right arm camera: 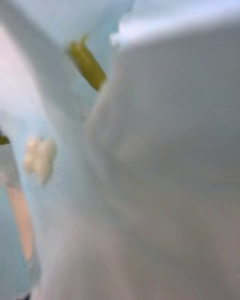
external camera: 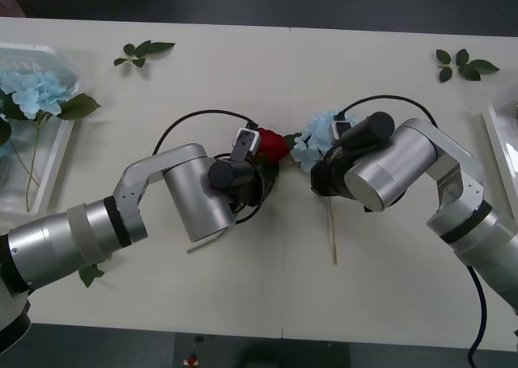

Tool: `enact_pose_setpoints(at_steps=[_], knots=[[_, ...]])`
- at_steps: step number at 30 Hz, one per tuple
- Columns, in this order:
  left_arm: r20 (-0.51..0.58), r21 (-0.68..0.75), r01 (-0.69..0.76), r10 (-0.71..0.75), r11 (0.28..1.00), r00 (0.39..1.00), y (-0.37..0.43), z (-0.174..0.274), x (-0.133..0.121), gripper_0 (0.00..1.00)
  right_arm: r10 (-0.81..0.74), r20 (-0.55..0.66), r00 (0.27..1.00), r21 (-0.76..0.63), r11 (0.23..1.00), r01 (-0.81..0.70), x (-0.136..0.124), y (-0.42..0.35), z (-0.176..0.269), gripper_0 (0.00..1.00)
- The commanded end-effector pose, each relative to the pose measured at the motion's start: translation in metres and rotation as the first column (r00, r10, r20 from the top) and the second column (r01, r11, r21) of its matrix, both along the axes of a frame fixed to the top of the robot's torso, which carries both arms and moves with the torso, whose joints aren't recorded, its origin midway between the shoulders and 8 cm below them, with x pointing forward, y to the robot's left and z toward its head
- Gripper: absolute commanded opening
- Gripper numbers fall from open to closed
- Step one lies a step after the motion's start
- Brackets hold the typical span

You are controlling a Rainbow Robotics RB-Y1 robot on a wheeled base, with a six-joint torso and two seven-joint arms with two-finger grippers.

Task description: Put the red flowers into the right box and the blue flowers into the left box

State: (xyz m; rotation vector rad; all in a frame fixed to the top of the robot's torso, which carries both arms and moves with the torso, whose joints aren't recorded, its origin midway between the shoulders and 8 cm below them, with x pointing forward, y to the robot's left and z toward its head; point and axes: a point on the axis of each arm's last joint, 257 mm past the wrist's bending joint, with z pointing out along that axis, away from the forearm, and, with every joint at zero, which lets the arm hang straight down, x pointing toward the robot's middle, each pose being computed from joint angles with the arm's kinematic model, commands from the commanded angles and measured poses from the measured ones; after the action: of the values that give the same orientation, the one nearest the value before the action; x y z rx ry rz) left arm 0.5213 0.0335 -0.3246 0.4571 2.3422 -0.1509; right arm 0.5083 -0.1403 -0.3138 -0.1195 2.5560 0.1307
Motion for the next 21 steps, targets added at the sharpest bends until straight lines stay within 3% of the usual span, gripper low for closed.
enact_pose_setpoints(at_steps=[1, 12, 21], knots=[[0.034, -0.009, 0.041, -0.041, 0.999, 0.999, -0.022, 0.017, 0.003, 0.00, 0.000, 0.081, 0.997, 0.008, 1.000, -0.001, 0.017, -0.011, 0.037, 1.00], [0.061, -0.015, 0.041, -0.040, 0.999, 0.997, -0.017, 0.029, 0.006, 0.00, -0.001, 0.118, 0.993, 0.038, 0.999, -0.004, 0.027, -0.036, 0.065, 1.00], [0.119, -0.172, 0.090, -0.070, 0.981, 0.990, -0.022, 0.113, -0.006, 0.00, 0.094, 0.132, 0.987, 0.084, 0.991, -0.106, 0.031, -0.042, 0.090, 1.00]])
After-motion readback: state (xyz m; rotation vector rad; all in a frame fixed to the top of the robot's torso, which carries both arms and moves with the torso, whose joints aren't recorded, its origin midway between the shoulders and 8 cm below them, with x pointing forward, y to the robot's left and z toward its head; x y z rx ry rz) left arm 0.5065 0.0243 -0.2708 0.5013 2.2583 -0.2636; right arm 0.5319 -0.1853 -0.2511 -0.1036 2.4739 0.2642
